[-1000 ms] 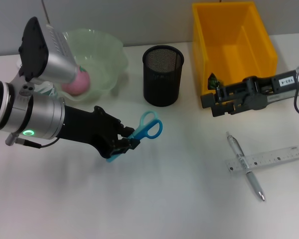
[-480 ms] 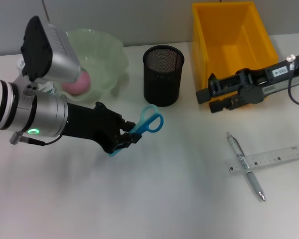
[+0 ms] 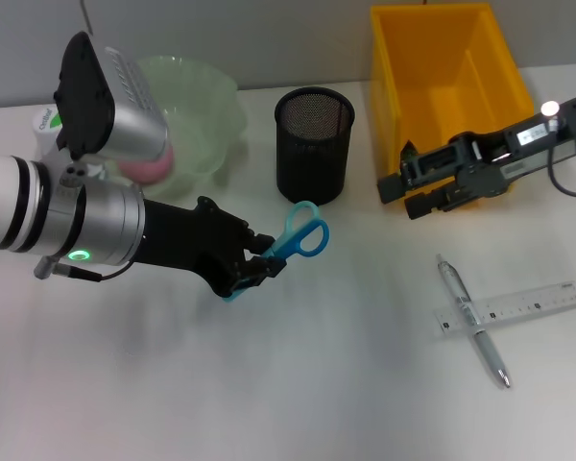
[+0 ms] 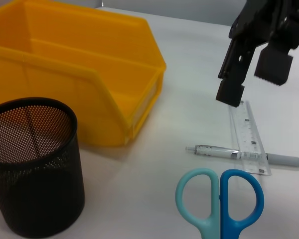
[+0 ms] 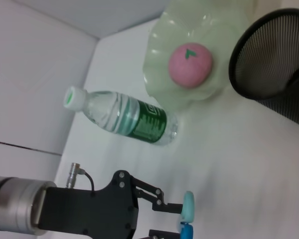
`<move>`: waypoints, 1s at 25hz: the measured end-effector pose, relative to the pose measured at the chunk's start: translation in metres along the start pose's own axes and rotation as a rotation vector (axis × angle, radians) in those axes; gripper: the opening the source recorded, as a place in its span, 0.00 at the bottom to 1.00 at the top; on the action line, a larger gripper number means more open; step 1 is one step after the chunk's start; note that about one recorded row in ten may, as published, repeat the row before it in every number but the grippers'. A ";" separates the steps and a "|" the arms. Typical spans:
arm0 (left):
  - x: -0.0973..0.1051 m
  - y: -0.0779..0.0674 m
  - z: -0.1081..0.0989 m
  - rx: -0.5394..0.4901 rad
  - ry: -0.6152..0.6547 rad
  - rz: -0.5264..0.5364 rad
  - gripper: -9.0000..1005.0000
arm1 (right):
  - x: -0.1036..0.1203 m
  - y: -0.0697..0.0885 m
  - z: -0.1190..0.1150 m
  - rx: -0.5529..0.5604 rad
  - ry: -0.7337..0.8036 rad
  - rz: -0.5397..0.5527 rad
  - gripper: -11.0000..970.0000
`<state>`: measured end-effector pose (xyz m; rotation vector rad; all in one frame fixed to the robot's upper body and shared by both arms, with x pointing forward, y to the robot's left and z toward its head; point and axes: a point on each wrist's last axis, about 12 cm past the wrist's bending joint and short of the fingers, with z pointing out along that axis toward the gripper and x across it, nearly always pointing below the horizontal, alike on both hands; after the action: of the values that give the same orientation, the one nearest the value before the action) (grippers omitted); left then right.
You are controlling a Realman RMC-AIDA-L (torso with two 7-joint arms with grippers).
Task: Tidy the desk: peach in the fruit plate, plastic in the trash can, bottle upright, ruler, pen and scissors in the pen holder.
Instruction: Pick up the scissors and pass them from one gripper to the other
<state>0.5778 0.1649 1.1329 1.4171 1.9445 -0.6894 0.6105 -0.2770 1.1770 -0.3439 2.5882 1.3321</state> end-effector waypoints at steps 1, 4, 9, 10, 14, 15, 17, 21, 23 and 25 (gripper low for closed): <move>0.001 0.000 0.001 -0.001 0.002 0.004 0.25 | -0.001 0.000 0.002 0.004 0.007 0.000 0.78; 0.002 -0.002 0.003 -0.003 0.005 0.021 0.25 | -0.005 0.002 0.011 0.012 0.033 0.004 0.77; 0.001 -0.004 0.011 -0.016 0.010 0.047 0.25 | -0.011 0.007 0.021 0.031 0.051 -0.004 0.77; 0.000 -0.005 0.012 -0.013 0.010 0.051 0.25 | -0.011 0.007 0.024 0.033 0.054 -0.003 0.77; -0.001 -0.008 0.014 -0.002 0.003 0.057 0.25 | -0.013 0.009 0.033 0.037 0.058 -0.004 0.77; -0.002 -0.009 0.015 0.001 -0.001 0.060 0.25 | -0.013 0.010 0.036 0.039 0.060 -0.007 0.77; -0.002 -0.008 0.015 -0.001 -0.010 0.061 0.25 | -0.014 0.011 0.041 0.046 0.063 -0.012 0.77; -0.004 -0.008 0.014 -0.003 -0.024 0.055 0.25 | -0.015 0.013 0.049 0.051 0.066 -0.012 0.77; -0.004 -0.008 0.014 -0.005 -0.025 0.055 0.25 | -0.015 0.013 0.055 0.051 0.067 -0.009 0.77; -0.005 -0.007 0.015 -0.012 -0.029 0.054 0.25 | -0.015 0.013 0.057 0.051 0.066 -0.008 0.77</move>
<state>0.5748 0.1492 1.1271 1.4392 1.8780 -0.6690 0.6256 -0.2218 1.1592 -0.3947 2.6664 1.2703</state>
